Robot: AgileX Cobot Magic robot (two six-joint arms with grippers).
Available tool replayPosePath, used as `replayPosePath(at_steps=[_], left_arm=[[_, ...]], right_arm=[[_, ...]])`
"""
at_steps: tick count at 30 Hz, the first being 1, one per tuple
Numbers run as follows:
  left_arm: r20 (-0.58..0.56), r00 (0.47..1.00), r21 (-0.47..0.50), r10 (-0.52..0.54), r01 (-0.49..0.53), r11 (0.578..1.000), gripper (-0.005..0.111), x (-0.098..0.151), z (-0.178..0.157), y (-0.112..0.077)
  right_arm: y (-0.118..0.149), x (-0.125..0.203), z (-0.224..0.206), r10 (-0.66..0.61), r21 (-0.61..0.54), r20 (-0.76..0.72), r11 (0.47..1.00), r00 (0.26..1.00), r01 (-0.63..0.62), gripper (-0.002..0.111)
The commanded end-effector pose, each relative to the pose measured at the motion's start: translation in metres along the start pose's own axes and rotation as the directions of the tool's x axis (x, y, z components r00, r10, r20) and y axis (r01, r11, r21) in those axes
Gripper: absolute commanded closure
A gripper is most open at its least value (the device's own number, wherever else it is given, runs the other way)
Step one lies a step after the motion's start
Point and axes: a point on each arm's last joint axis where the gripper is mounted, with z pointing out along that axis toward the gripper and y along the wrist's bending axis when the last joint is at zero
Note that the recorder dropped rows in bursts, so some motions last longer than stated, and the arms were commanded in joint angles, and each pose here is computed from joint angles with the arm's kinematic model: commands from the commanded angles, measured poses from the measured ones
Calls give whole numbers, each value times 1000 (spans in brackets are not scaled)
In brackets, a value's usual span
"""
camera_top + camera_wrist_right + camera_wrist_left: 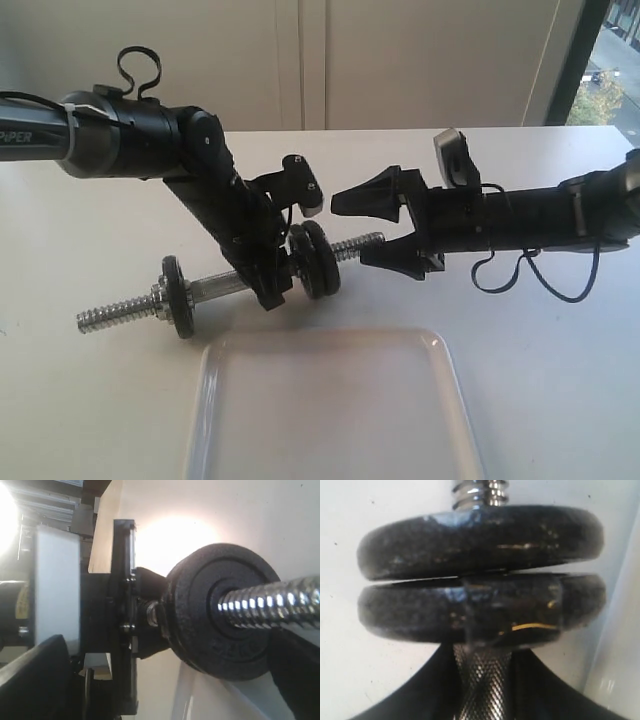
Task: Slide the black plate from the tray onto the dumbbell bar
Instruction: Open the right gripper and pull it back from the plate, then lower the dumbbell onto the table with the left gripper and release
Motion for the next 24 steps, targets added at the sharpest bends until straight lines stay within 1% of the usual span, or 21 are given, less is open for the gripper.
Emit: replayPosePath(at_steps=[1,17,18,19,21,24], left_arm=[[61,998,-19,-20,21,1000,107,-11,-18,2],[62,998,-33,-13,15,999,107,-11,-17,3],[59,998,-36,-8,11,999,105,-11,-17,4],[57,998,-34,-7,9,999,103,-11,-17,4],[51,999,-36,-4,5,999,92,-10,-17,4],[49,999,-35,-9,11,999,67,-10,-17,4]], right_arm=[[4,-6,-6,-18,-6,31,1000,999,18,3],[3,-6,-6,-19,-4,30,1000,999,19,3],[3,-6,-6,-17,-5,34,1000,999,17,3],[4,-6,-6,-16,-8,36,1000,999,16,3],[4,-6,-6,-16,-10,36,1000,999,16,3],[5,-6,-6,-17,-13,38,1000,999,17,3]])
